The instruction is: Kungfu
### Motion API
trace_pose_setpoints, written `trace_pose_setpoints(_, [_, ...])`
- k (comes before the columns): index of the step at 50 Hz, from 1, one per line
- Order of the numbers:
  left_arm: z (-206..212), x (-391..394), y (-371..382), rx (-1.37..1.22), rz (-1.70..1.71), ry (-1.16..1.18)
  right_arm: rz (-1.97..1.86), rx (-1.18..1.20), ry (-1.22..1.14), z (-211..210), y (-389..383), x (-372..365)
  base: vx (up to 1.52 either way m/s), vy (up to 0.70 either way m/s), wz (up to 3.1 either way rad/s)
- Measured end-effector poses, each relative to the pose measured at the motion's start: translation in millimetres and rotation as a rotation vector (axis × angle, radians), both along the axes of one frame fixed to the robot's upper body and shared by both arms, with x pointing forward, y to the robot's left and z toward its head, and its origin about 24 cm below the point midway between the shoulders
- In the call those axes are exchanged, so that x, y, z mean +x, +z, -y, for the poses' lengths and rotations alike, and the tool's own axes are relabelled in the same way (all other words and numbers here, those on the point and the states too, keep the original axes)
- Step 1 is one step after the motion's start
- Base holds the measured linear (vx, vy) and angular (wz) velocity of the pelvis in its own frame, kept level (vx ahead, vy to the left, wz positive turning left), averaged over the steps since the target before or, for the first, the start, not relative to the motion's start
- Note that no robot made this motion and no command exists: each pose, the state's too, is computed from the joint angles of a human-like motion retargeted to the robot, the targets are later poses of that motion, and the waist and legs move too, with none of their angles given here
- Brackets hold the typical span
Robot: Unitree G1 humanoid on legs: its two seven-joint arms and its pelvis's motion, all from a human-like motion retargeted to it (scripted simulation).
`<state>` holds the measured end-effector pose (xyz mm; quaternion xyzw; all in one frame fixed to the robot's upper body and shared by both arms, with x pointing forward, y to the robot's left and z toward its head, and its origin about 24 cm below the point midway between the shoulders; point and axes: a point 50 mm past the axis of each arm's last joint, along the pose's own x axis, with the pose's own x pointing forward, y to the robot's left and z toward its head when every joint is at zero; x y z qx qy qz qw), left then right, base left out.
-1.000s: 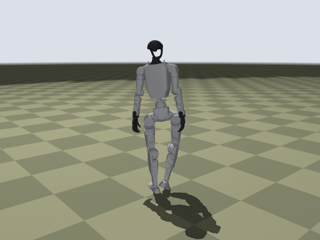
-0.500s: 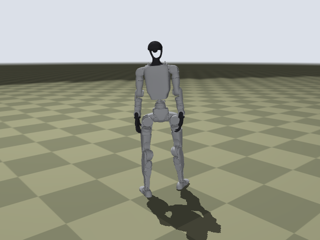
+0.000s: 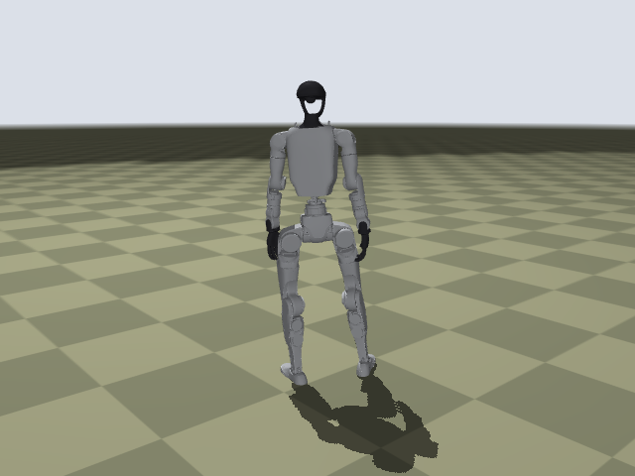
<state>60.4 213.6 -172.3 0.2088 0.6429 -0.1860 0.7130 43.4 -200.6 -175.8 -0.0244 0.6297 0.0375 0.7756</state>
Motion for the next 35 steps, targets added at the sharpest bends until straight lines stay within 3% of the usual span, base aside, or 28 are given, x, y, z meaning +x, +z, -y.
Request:
trace_pose_setpoints(7, [-17,-62,1,-0.054,-0.204,0.384,-0.183,0.119,0.047,-39,-6,-47,0.02,0.09,0.03])
trace_pose_setpoints(12, [-18,-97,3,-0.016,-0.209,0.563,-0.304,0.110,-0.074,-52,-5,-77,0.05,-0.02,-0.14])
trace_pose_setpoints(15, [1,-101,-1,-0.036,-0.140,0.821,-0.266,0.127,-0.059,-41,-5,-72,-0.08,0.10,-0.57])
trace_pose_setpoints(18, [19,-97,-3,-0.171,-0.027,1.229,-0.176,0.113,-0.110,-25,-4,-57,-0.05,0.10,-0.88])
trace_pose_setpoints(20, [25,-91,-3,-0.294,0.072,1.522,-0.090,0.126,-0.266,-19,-4,-46,0.01,0.01,-0.13])
trace_pose_setpoints(22, [22,-79,-2,-0.414,0.243,1.832,0.074,0.202,-0.572,-14,-1,-29,0.00,0.00,0.00])
trace_pose_setpoints(27, [-14,-49,6,-0.548,0.910,2.658,0.687,0.377,-1.602,23,14,5,-0.02,-0.07,0.08])
trace_pose_setpoints(29, [-25,-49,7,-0.536,1.038,2.871,0.843,0.381,-1.902,37,17,5,-0.01,-0.03,0.00])
trace_pose_setpoints(32, [-41,-47,11,-0.501,1.064,2.854,0.940,0.405,-2.075,51,20,2,0.00,0.00,0.00])
trace_pose_setpoints(35, [-51,-42,14,-0.481,1.002,2.615,0.902,0.384,-1.991,60,21,-1,0.00,0.00,0.00])
